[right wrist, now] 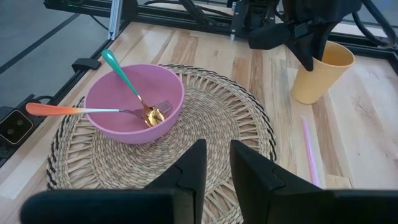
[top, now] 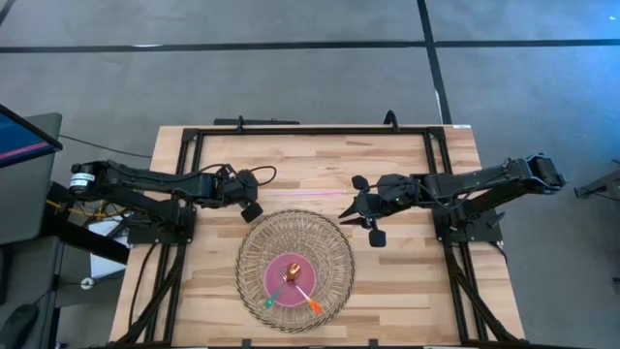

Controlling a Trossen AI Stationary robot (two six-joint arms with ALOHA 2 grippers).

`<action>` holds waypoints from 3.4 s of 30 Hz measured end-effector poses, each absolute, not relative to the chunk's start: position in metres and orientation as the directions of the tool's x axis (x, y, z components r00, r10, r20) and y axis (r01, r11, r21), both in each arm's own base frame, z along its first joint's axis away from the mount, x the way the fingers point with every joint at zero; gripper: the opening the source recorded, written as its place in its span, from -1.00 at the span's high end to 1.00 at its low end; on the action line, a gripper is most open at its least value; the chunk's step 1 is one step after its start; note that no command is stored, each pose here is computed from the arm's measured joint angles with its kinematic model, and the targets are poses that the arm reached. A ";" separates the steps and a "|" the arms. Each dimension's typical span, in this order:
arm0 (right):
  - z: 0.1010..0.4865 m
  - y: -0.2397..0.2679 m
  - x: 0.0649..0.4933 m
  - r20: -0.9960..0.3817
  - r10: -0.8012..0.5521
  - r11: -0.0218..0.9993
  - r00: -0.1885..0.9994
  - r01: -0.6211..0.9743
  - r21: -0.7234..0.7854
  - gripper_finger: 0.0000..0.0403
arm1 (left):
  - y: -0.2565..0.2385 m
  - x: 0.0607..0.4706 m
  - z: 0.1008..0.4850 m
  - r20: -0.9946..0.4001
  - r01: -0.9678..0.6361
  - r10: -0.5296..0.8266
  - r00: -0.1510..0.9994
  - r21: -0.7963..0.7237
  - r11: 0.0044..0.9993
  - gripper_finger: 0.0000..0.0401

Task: Pick & Place Utensil
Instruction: Put the yellow cup on the brown mat above the pink bowl

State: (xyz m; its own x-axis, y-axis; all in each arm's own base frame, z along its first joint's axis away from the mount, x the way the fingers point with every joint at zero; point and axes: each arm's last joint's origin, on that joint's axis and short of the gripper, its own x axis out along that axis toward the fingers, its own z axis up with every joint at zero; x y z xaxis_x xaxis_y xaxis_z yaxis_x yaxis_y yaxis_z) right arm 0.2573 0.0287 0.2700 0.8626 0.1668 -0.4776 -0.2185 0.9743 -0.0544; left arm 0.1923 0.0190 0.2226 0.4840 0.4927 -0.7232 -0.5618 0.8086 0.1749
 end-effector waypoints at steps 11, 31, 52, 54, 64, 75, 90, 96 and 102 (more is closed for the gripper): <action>0.270 0.029 0.257 -0.478 0.167 0.974 0.863 -0.219 -0.054 0.68 | 0.019 0.193 0.223 -0.717 -0.560 0.493 0.492 0.173 0.810 0.95; 0.270 0.029 0.257 -0.478 0.167 0.974 0.863 -0.219 -0.054 0.68 | -0.005 0.208 0.235 -0.609 -0.481 0.410 0.679 0.053 0.875 0.96; 0.270 0.029 0.257 -0.478 0.167 0.974 0.863 -0.219 -0.055 0.68 | -0.078 0.203 0.247 -0.502 -0.203 0.110 0.858 -0.134 0.970 0.96; 0.270 0.029 0.257 -0.477 0.167 0.974 0.863 -0.219 -0.055 0.68 | -0.081 0.202 0.246 -0.503 -0.194 0.101 0.858 -0.135 0.972 0.96; 0.270 0.029 0.257 -0.477 0.167 0.974 0.863 -0.219 -0.055 0.68 | -0.080 0.199 0.241 -0.548 -0.224 0.120 0.828 -0.127 0.966 0.96; 0.270 0.029 0.257 -0.477 0.167 0.974 0.863 -0.219 -0.055 0.68 | -0.082 0.208 0.227 -0.605 -0.255 0.143 0.783 -0.102 0.962 0.93; 0.270 0.029 0.257 -0.476 0.167 0.974 0.863 -0.219 -0.055 0.68 | -0.085 0.219 0.228 -0.549 -0.221 0.102 0.829 -0.154 0.963 0.70; 0.270 0.029 0.257 -0.477 0.167 0.974 0.863 -0.219 -0.055 0.68 | -0.083 0.222 0.230 -0.526 -0.232 0.112 0.843 -0.167 0.958 0.60; 0.270 0.029 0.257 -0.477 0.167 0.974 0.863 -0.219 -0.055 0.68 | -0.076 0.226 0.233 -0.502 -0.264 0.141 0.853 -0.183 0.947 0.54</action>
